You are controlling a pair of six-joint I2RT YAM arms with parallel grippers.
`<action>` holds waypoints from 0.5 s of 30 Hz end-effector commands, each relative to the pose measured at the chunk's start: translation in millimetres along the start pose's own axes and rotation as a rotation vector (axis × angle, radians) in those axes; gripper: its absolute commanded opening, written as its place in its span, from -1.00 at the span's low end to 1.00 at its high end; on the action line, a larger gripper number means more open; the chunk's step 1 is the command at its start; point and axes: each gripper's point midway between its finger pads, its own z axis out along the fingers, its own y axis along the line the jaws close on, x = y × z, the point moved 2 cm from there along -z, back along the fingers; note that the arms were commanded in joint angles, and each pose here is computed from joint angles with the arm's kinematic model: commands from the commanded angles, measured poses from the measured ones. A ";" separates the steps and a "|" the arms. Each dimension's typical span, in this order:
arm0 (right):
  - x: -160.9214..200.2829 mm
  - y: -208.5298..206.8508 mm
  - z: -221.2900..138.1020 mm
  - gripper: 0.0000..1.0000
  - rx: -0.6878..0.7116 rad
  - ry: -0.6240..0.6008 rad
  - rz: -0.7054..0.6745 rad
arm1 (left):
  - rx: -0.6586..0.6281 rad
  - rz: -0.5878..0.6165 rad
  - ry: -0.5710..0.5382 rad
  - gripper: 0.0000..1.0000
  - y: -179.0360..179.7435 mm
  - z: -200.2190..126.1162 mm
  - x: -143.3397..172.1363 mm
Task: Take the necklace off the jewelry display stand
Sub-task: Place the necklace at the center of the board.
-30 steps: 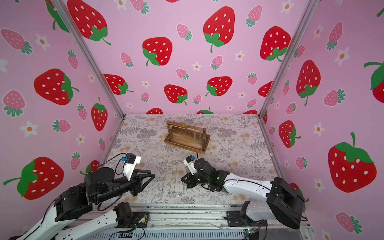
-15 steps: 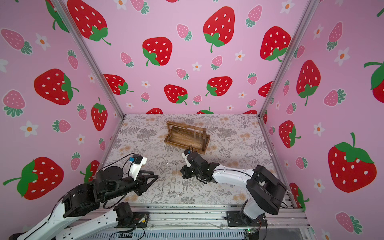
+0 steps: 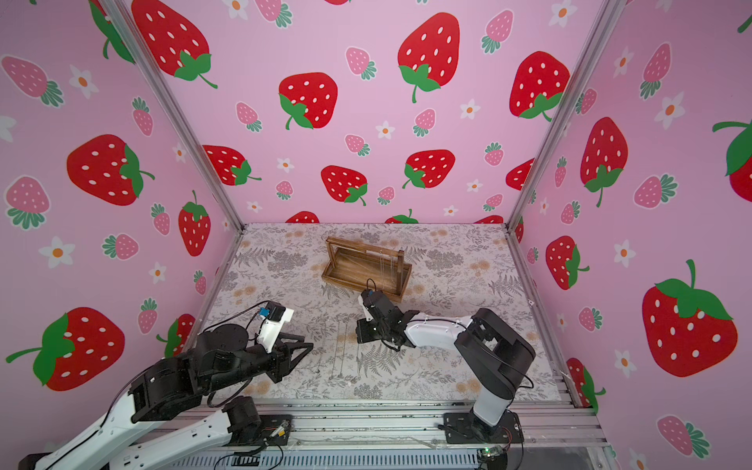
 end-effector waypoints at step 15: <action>-21.1 0.4 19.3 -1.00 -0.029 0.005 0.019 | 0.018 0.019 0.018 -0.25 -3.7 8.7 1.5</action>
